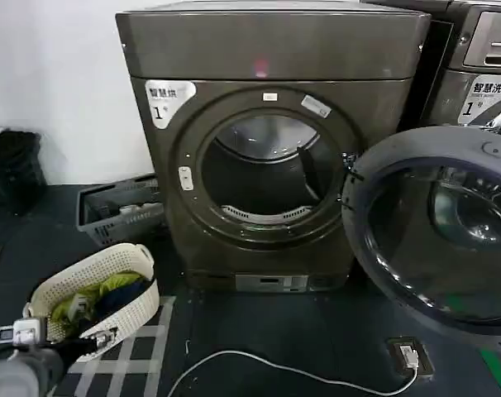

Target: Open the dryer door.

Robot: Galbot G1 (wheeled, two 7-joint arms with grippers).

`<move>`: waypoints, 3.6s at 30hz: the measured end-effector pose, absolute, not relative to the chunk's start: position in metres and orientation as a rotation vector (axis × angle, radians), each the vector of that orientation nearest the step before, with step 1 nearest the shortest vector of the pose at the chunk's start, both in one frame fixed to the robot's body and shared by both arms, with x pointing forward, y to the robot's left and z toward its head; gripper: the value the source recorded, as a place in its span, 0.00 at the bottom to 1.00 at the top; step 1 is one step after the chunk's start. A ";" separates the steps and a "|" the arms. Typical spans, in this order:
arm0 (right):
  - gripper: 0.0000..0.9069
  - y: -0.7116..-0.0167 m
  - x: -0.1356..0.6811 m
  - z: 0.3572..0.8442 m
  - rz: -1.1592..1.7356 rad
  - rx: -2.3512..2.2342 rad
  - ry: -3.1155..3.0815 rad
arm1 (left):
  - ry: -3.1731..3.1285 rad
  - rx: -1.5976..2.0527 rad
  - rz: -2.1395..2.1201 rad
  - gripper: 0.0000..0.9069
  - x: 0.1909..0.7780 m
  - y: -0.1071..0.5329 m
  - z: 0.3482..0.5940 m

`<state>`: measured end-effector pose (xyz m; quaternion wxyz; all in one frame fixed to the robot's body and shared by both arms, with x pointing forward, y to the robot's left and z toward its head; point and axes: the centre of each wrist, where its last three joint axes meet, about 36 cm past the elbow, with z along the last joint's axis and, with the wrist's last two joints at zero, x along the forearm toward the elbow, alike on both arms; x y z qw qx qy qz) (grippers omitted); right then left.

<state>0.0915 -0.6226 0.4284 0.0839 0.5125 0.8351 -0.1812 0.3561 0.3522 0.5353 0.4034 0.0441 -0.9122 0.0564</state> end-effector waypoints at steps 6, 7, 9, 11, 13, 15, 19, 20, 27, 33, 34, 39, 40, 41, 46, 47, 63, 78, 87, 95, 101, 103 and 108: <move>1.00 -0.615 0.091 0.423 -0.559 1.509 2.507 | -2.243 0.144 0.260 1.00 0.391 0.369 0.524; 1.00 -0.614 0.090 0.423 -0.564 1.508 2.509 | -2.238 0.148 0.271 1.00 0.398 0.371 0.522; 1.00 -0.613 0.089 0.423 -0.568 1.509 2.509 | -2.230 0.156 0.284 1.00 0.413 0.373 0.518; 1.00 -0.613 0.087 0.423 -0.571 1.513 2.506 | -2.225 0.165 0.284 1.00 0.427 0.372 0.515; 1.00 -0.613 0.085 0.424 -0.575 1.516 2.502 | -2.210 0.181 0.287 1.00 0.442 0.372 0.511; 1.00 -0.613 0.084 0.425 -0.580 1.519 2.498 | -2.188 0.187 0.302 1.00 0.456 0.371 0.508; 1.00 -0.614 0.081 0.426 -0.586 1.525 2.490 | -2.157 0.208 0.323 1.00 0.484 0.378 0.503; 1.00 -0.614 0.081 0.426 -0.586 1.526 2.488 | -2.149 0.217 0.326 1.00 0.489 0.381 0.502; 1.00 -0.613 0.081 0.424 -0.602 1.530 2.499 | -2.106 0.261 0.313 1.00 0.506 0.394 0.493; 1.00 -0.612 0.084 0.422 -0.596 1.513 2.513 | -2.098 0.261 0.308 1.00 0.507 0.394 0.490; 1.00 -0.612 0.084 0.422 -0.595 1.513 2.513 | -2.098 0.262 0.308 1.00 0.507 0.394 0.490; 1.00 -0.613 0.083 0.418 -0.593 1.518 2.515 | -2.097 0.263 0.322 1.00 0.508 0.398 0.493; 1.00 -0.613 0.083 0.418 -0.593 1.517 2.515 | -2.101 0.267 0.324 1.00 0.509 0.400 0.495; 1.00 -0.613 0.083 0.417 -0.593 1.517 2.515 | -2.105 0.269 0.325 1.00 0.510 0.401 0.496; 1.00 -0.613 0.084 0.414 -0.595 1.508 2.517 | -2.130 0.248 0.312 1.00 0.512 0.407 0.505; 1.00 -0.613 0.084 0.413 -0.595 1.507 2.517 | -2.131 0.242 0.314 1.00 0.512 0.407 0.507; 1.00 -0.616 0.086 0.404 -0.590 1.497 2.531 | -2.106 0.302 0.316 1.00 0.543 0.430 0.511; 1.00 -0.624 0.077 0.406 -0.608 1.514 2.516 | -2.227 0.127 -0.159 1.00 0.543 0.466 0.488; 1.00 -0.620 0.084 0.404 -0.596 1.491 2.524 | -2.445 -0.174 -0.783 1.00 0.516 0.527 0.486; 1.00 -0.617 0.085 0.403 -0.593 1.485 2.530 | -2.589 -0.431 -1.634 1.00 0.534 0.544 0.508; 1.00 -0.614 0.083 0.402 -0.591 1.490 2.531 | -2.607 -0.704 -2.265 1.00 0.569 0.529 0.525; 1.00 -0.613 0.082 0.402 -0.591 1.493 2.529 | -2.572 -0.781 -2.443 1.00 0.582 0.522 0.530; 1.00 -0.613 0.080 0.404 -0.591 1.499 2.522 | -2.217 -1.046 -2.800 1.00 0.602 0.507 0.544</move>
